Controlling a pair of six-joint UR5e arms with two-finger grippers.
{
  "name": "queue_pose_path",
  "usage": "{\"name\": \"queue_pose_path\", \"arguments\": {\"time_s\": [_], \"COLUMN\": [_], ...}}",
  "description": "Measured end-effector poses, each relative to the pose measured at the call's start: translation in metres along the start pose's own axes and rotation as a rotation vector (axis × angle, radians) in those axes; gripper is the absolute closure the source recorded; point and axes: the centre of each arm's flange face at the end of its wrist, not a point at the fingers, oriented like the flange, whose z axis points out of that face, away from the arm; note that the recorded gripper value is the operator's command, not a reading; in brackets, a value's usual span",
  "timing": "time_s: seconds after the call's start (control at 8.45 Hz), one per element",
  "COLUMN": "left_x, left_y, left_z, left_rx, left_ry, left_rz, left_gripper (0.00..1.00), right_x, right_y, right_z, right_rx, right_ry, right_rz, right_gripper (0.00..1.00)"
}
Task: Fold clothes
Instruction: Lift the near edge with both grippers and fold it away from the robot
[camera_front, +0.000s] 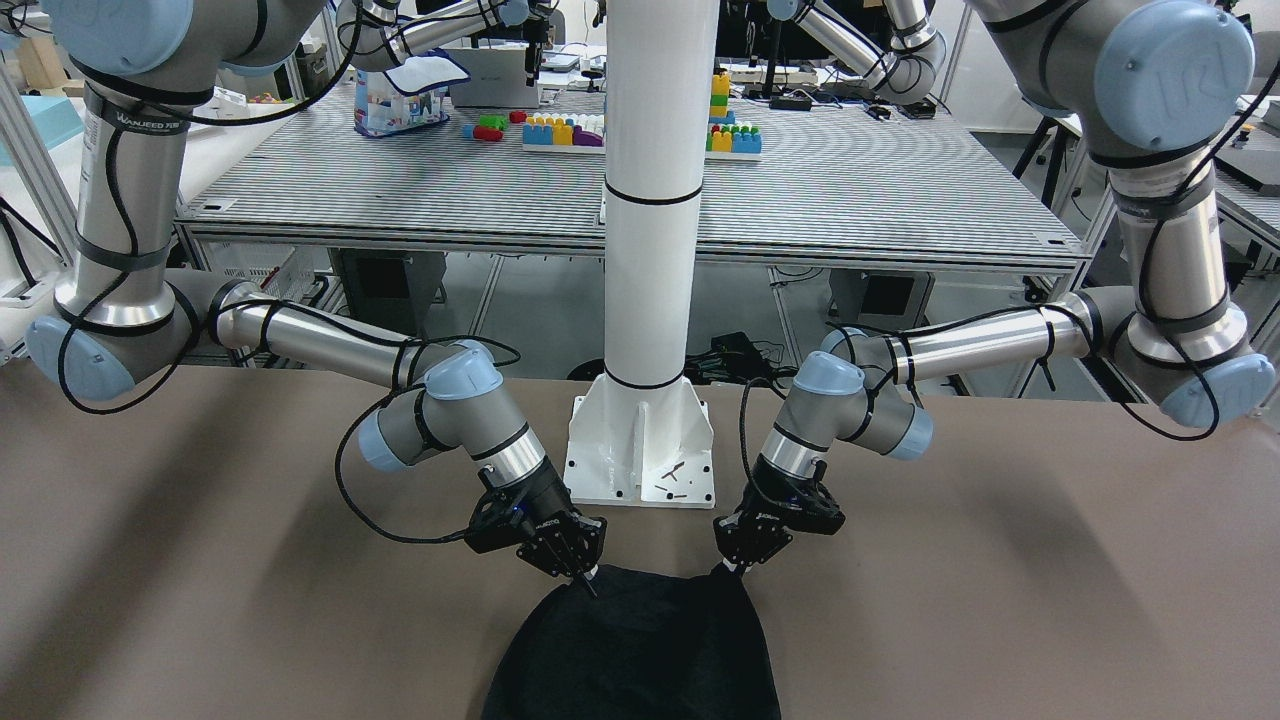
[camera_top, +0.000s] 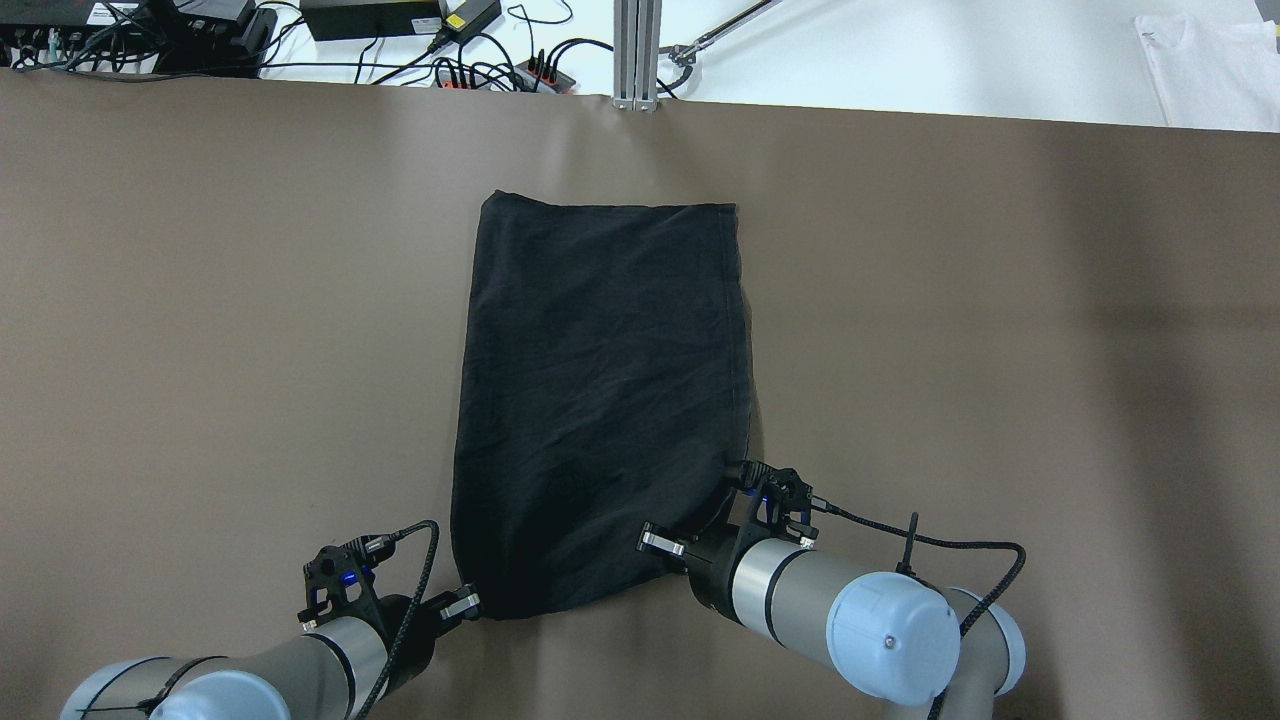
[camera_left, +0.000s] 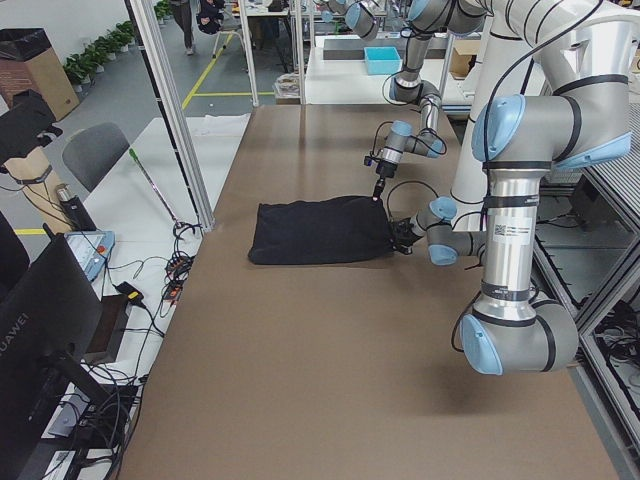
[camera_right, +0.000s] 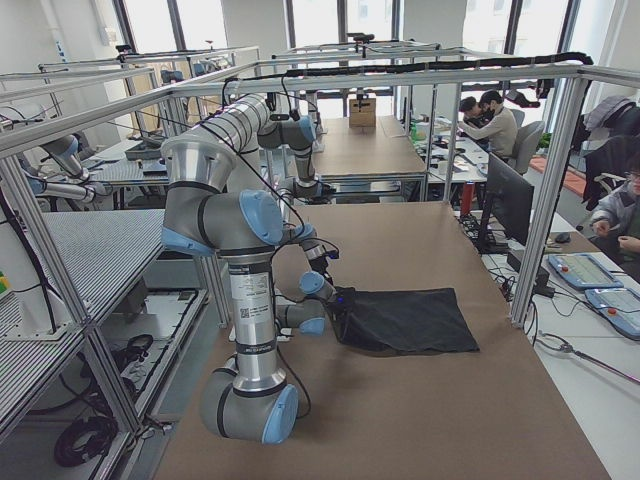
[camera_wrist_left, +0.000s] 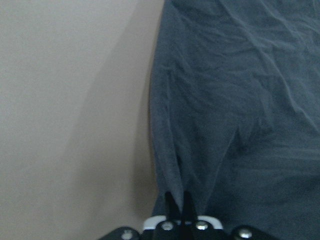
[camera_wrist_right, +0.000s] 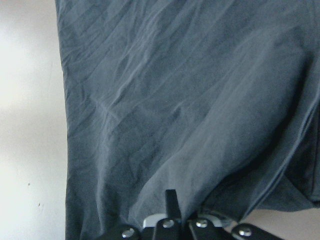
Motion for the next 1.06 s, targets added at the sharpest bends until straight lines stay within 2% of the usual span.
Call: {"name": "queue_pose_path", "arguments": {"time_s": [0.24, 0.59, 0.83, 1.06], "left_x": [0.011, 0.051, 0.073, 0.078], "left_y": [-0.004, -0.016, -0.023, -0.027], "left_z": [-0.014, -0.077, -0.12, -0.135], "left_rx": [-0.003, -0.054, -0.084, -0.09], "left_ry": [0.021, 0.063, 0.097, 0.112], "left_rz": [-0.008, -0.015, -0.008, 0.019], "left_gripper": [1.0, 1.0, 1.0, 1.0], "right_x": [0.0, -0.002, -0.009, -0.008], "right_y": [-0.001, 0.01, 0.038, 0.054], "right_z": [-0.013, -0.054, -0.075, -0.083], "right_rx": [-0.018, -0.136, -0.206, -0.226], "right_ry": [-0.01, -0.038, -0.07, -0.074], "right_rz": [0.002, 0.002, 0.006, 0.009], "right_gripper": [1.0, 1.0, 1.0, 1.0]}}
